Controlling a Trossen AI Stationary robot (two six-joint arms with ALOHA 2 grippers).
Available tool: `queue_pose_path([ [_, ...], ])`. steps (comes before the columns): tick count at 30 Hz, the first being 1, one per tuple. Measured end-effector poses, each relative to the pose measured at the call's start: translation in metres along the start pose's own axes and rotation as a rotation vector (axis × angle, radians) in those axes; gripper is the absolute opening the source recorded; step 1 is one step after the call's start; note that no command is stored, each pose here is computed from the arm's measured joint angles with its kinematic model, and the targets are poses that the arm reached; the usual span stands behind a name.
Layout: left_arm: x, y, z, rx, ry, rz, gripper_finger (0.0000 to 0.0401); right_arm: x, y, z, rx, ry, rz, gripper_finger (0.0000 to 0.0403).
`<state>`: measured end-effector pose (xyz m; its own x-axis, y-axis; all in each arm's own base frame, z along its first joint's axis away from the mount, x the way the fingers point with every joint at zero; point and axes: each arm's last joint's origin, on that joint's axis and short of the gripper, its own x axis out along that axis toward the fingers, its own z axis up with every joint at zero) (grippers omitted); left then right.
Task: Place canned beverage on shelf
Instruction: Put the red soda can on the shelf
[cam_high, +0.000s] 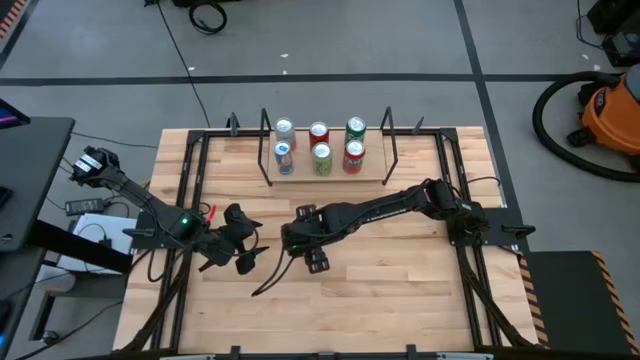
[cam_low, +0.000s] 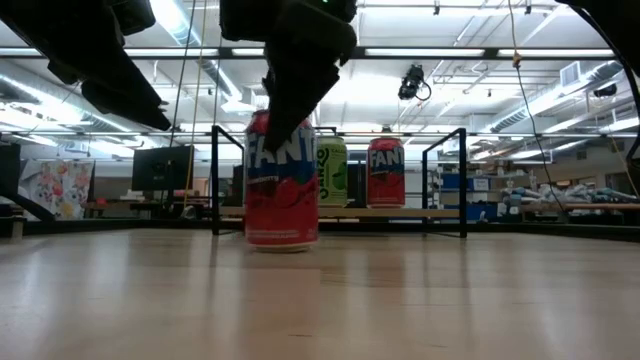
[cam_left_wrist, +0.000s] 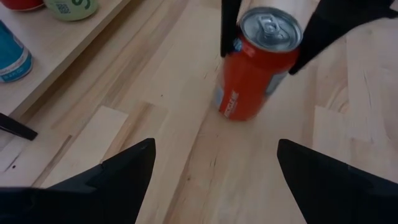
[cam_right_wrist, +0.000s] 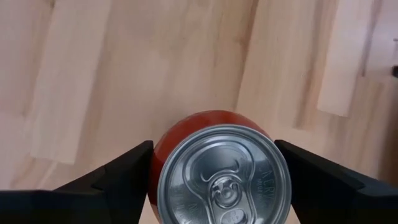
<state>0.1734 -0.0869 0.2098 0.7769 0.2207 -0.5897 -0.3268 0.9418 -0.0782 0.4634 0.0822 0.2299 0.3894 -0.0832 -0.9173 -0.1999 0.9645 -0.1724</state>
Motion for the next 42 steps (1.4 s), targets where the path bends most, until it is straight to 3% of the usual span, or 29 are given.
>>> queue_pose_path([
  [24, 0.0, 0.0, 0.0, -0.008, 0.005, -0.003, 0.0347, -0.061, -0.029, -0.023, 0.022, 0.103, -0.071, 0.0323],
  [42, 0.0, 0.0, -0.003, -0.051, 0.054, -0.028, 0.0347, -0.069, -0.054, -0.048, 0.079, 0.194, -0.089, 0.0323],
])
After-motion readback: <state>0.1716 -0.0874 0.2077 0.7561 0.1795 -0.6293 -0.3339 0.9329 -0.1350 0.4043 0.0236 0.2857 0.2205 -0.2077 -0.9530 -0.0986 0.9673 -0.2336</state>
